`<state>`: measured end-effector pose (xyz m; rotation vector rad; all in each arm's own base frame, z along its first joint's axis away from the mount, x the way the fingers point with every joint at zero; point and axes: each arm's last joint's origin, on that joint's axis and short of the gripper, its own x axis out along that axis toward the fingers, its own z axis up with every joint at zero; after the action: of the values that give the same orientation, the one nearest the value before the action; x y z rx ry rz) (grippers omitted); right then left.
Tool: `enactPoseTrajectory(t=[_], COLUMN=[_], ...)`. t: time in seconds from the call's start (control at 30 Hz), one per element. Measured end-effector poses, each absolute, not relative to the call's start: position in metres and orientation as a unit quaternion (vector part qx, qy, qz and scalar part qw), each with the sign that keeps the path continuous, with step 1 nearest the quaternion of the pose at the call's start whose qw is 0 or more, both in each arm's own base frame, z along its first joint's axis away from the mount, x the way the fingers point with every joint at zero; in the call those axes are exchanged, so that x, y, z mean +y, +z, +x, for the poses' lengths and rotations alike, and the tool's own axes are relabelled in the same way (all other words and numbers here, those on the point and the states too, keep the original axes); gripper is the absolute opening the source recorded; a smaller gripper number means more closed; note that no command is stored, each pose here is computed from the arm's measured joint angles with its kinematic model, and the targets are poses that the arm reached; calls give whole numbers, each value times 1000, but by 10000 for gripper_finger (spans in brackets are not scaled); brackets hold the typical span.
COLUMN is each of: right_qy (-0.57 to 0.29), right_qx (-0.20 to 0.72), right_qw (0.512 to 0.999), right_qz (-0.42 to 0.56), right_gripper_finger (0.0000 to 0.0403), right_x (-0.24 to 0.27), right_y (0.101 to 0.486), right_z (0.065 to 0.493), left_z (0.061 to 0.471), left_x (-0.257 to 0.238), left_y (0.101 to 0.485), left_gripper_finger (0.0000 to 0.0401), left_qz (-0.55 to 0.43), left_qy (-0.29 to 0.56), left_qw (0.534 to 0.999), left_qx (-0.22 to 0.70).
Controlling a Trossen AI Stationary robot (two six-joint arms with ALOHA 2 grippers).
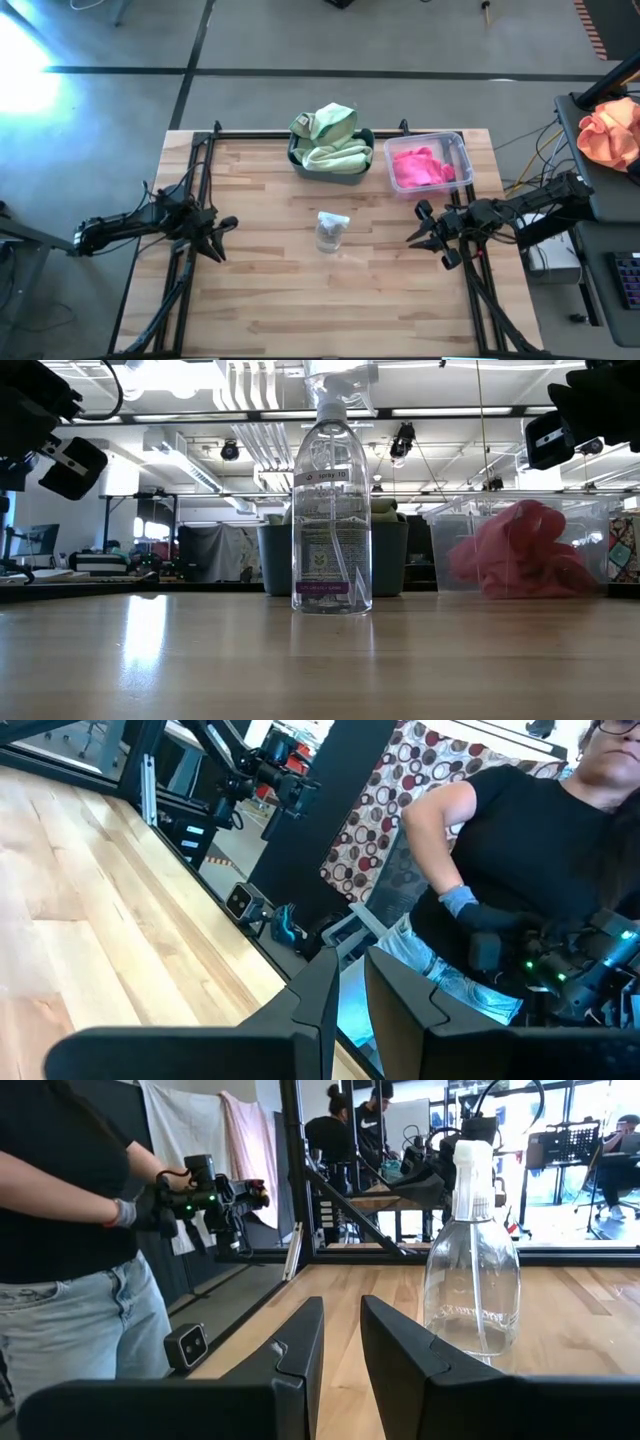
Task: Sort microfiber towel by color & place in baskets
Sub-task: Return to Home Position
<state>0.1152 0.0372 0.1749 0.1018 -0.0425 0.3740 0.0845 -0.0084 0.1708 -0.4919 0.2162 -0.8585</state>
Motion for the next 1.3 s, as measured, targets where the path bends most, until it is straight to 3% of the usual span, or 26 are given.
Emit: enactPoseTrajectory(t=[0.4,1.3], right_qy=[186,186], right_qx=[-21,-21], right_qw=[981,981], right_qz=[51,51], right_gripper_finger=[63,63], right_x=[37,37], right_y=[175,175], right_z=[115,115], left_z=[85,85], left_x=[-8,-8], left_y=[171,174], left_gripper_finger=[38,38], left_qz=[-174,-158], left_qy=[-417,-421], left_qw=[889,892], left_qx=[75,54])
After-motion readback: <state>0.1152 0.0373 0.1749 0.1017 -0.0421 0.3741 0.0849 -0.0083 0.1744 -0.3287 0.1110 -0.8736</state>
